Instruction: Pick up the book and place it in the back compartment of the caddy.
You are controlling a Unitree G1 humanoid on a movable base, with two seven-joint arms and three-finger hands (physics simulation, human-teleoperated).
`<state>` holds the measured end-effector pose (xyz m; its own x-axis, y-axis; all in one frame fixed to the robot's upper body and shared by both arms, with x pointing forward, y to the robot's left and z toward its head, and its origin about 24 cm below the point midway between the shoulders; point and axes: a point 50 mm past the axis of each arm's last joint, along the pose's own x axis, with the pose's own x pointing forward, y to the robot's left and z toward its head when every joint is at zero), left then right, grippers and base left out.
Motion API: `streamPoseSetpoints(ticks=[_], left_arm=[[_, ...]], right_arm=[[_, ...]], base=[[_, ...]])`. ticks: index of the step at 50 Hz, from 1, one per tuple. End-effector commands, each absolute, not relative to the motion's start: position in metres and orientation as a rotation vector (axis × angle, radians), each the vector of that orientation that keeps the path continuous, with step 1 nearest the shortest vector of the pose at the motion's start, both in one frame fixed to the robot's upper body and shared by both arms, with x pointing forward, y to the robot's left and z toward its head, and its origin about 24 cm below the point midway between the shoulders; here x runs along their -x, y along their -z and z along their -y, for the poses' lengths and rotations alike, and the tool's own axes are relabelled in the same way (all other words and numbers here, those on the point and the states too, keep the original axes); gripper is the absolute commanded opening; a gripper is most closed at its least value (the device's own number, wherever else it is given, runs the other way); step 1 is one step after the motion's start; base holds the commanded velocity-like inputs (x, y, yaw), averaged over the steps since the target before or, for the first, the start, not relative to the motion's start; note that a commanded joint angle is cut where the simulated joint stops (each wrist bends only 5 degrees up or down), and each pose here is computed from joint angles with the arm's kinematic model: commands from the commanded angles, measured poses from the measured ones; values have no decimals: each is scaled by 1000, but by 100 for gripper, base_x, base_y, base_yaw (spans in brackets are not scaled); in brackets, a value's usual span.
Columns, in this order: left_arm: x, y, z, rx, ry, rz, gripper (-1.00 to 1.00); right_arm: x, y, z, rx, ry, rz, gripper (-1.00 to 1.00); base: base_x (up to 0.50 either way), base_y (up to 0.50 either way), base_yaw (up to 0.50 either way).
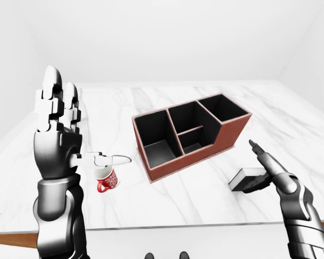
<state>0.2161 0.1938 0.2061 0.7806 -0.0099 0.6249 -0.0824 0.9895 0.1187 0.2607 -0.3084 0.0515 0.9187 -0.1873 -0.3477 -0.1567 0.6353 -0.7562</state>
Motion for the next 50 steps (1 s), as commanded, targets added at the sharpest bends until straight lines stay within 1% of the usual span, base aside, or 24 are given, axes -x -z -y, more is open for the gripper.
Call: streamPoseSetpoints(ticks=[1,50], left_arm=[[-217,-205,-193,-142,-39,670,100],[-216,-204,-193,-146,-39,666,100]], right_arm=[[-260,-45,310,884,18,-431,100],[-262,-43,316,903,28,-445,100]], base=[[0,0,0],[0,0,0]])
